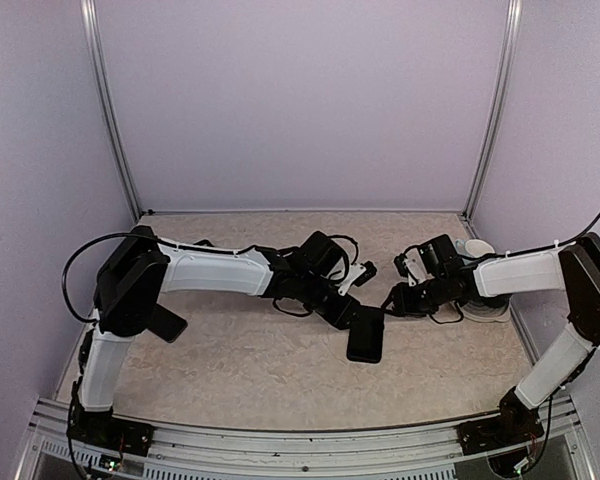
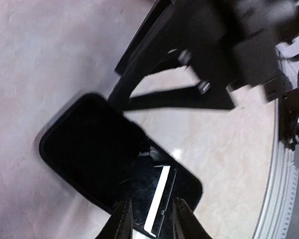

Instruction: Put the phone into the phone case

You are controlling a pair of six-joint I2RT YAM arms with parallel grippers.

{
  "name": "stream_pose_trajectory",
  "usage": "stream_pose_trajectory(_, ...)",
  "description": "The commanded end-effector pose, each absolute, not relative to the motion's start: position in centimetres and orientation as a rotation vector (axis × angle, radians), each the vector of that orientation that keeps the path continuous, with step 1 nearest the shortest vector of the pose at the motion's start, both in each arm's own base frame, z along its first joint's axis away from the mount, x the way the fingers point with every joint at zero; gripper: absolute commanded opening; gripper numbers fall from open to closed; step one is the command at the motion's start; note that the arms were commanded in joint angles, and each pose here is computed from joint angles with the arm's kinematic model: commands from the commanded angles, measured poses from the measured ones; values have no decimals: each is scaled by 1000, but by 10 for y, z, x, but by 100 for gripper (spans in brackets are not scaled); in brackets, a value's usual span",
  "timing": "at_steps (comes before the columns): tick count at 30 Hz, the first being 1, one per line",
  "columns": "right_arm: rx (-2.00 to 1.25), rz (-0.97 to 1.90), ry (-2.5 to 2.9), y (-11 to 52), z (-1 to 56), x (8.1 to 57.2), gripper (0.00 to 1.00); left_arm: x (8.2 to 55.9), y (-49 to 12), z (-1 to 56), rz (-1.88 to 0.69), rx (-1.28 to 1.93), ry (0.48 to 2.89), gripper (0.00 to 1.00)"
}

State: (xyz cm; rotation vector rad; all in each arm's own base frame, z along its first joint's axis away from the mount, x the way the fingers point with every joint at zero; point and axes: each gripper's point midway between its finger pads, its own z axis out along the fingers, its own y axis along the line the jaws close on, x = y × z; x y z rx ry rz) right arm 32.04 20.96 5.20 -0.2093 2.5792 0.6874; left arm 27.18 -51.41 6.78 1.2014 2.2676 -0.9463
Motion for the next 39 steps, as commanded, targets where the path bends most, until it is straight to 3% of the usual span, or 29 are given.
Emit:
stream_pose_trajectory(1,-180,644,2605,201,52,320,48,290,-523,124,-1057,1056,2182,35)
stream_pose_trajectory(5,-178,691,2611,205,47,315,51,295,-511,85,-1029,1006,2313,43)
stream_pose_trajectory(12,-214,720,2584,214,52,324,44,317,-503,62,-967,916,2377,36)
stream_pose_trajectory(19,-346,994,2480,253,73,321,2,321,-483,44,-1020,802,2456,31)
stream_pose_trajectory(20,-362,1035,2482,261,71,319,0,320,-482,42,-1022,799,2463,31)
stream_pose_trajectory(39,-422,1027,2614,285,23,305,0,303,-483,31,-1043,814,2503,30)
